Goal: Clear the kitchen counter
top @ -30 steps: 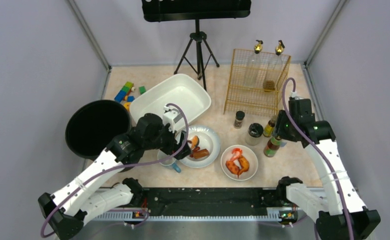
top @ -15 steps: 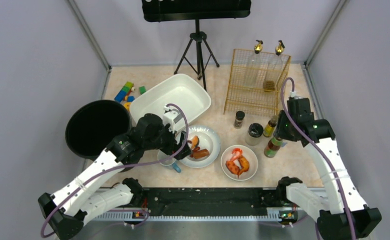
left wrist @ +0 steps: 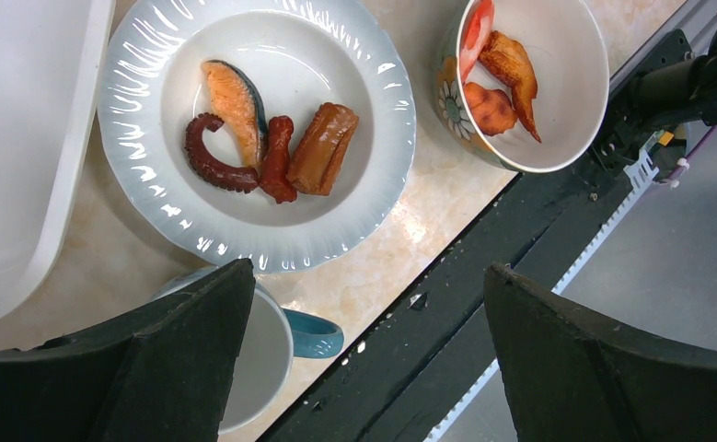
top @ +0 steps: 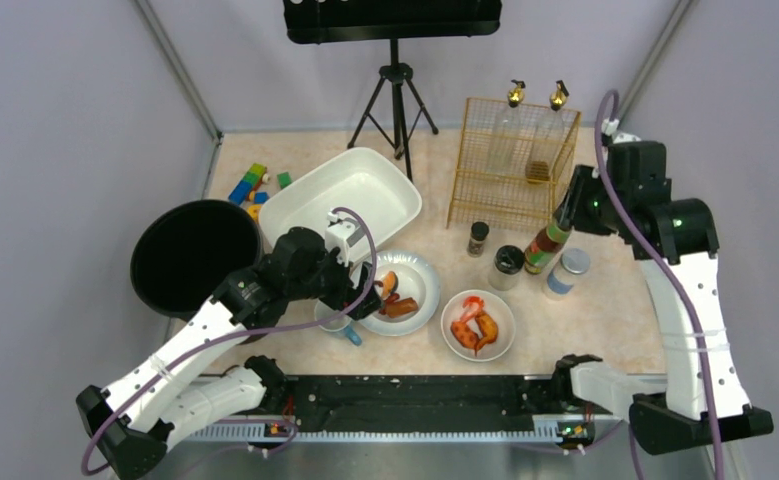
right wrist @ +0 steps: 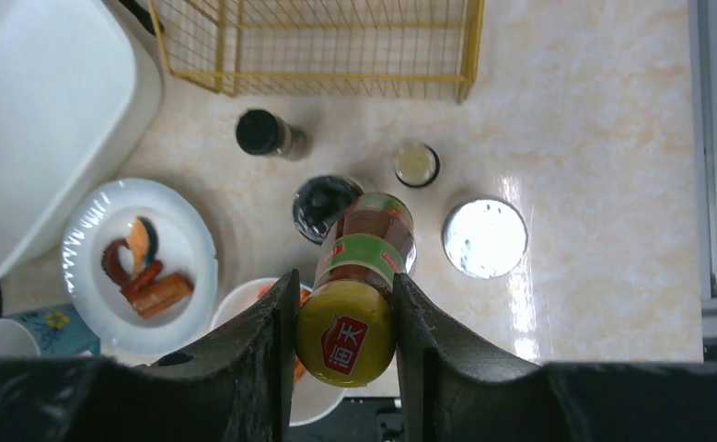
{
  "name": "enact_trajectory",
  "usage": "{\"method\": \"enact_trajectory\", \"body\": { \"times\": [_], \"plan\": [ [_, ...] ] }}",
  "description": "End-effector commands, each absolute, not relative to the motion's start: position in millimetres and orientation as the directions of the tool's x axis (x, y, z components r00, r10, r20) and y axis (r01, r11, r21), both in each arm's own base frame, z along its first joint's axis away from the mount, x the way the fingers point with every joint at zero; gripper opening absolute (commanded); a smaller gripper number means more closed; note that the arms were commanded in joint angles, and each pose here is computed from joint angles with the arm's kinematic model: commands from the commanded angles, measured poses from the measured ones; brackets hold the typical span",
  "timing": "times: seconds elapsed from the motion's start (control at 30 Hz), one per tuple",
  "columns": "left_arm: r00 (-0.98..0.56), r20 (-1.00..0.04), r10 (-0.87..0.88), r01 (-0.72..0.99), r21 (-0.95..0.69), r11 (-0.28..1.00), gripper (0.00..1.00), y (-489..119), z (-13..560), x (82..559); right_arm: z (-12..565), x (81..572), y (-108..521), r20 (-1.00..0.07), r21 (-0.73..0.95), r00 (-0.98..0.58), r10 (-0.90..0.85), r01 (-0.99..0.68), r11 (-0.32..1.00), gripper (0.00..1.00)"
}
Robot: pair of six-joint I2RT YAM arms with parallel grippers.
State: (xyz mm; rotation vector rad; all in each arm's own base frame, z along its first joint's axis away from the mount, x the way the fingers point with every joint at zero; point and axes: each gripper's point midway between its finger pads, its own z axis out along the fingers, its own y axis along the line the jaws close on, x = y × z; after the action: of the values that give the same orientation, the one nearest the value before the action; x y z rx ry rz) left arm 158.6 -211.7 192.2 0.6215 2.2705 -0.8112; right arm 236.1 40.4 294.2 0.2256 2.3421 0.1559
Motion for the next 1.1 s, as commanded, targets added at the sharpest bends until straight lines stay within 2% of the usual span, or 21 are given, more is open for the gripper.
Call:
{"method": "enact_trajectory", "body": {
  "times": [0.0,0.37,0.7,1.07],
  "plan": [
    [-0.667,-0.712,0.218,0.620,-0.369,0.692,0.99,-212.3,193.1,160.4,363.5,264.1,51.4,-0.802,0.219,-0.563,0.200,0.034,0.975,0.00],
    [-0.672,-0.706,0.224,0.615,-0.363,0.700,0.99,-211.6,190.1,161.5,421.2,340.0,31.6,-0.893,0.132,-0.413,0.180,0.143,0.981,0.00],
    [-0.679,-0.697,0.230,0.612,-0.365,0.701,0.99,-211.7,186.6,161.3,418.4,411.8,28.5,-0.914,0.119,-0.357,0.191,0.215,0.969,0.00],
    [-0.684,-0.690,0.237,0.607,-0.359,0.709,0.99,-211.6,183.1,163.2,419.0,457.7,4.5,-0.923,0.139,-0.313,0.222,0.266,0.954,0.00]
  ]
}}
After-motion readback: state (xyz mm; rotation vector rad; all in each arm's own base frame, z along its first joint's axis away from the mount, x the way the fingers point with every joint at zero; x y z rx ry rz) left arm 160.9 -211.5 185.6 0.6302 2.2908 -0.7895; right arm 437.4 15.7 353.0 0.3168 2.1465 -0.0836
